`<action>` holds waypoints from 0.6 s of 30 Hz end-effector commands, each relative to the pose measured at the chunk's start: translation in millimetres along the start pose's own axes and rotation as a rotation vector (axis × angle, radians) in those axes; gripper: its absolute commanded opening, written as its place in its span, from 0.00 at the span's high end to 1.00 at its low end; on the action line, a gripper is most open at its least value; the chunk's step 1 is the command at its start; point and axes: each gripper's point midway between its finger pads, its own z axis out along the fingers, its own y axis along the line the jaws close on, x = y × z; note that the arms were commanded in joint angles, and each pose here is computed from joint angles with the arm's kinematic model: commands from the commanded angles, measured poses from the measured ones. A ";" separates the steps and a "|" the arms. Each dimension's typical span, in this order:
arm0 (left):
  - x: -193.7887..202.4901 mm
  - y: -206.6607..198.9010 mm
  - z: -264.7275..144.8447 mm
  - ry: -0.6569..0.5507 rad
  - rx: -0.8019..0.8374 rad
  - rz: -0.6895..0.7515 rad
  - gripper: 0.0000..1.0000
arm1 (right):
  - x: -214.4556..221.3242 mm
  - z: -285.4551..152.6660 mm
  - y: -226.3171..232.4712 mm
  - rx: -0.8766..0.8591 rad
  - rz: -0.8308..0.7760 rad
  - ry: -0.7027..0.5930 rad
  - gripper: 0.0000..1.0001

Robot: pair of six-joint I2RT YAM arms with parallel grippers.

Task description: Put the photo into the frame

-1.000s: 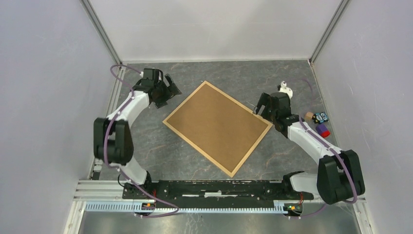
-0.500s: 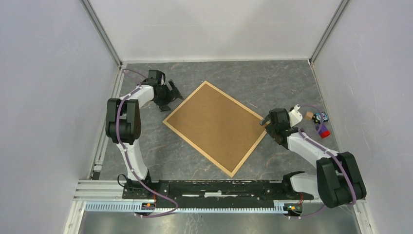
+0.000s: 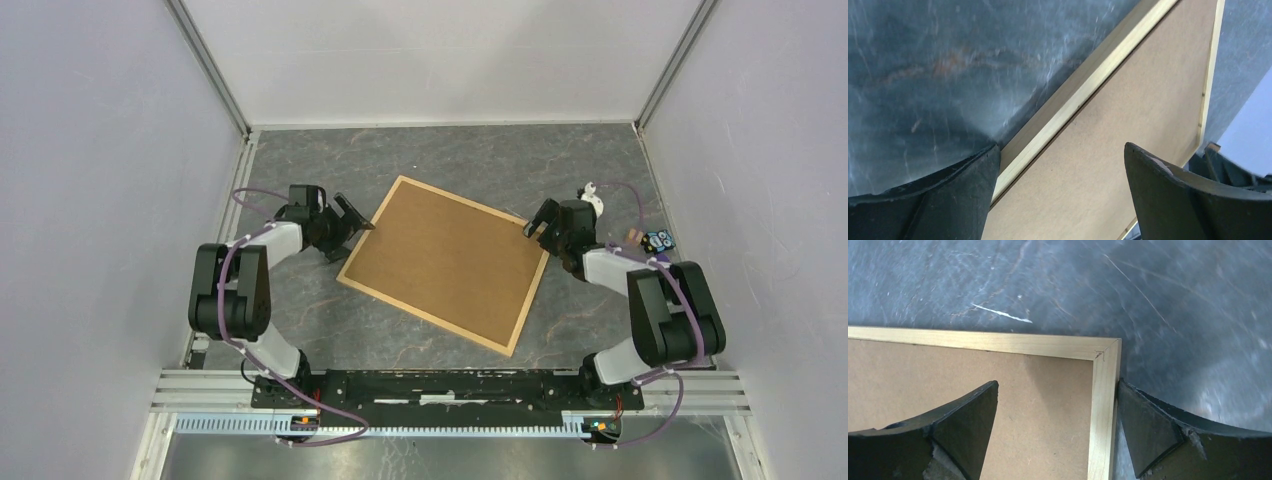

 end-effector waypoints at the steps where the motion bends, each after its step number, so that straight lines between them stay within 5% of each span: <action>1: 54.2 10.8 -11.2 0.157 -0.006 -0.021 0.00 | -1.0 7.7 58.4 -0.327 -0.217 0.077 0.07; 8: 24.6 22.3 -65.3 -0.038 -0.184 0.239 0.00 | -3.3 31.4 52.5 -0.272 -0.387 0.147 0.07; 18: 28.8 -14.8 -53.0 0.049 -0.129 0.329 0.00 | 2.5 35.5 52.4 -0.285 -0.385 0.171 0.07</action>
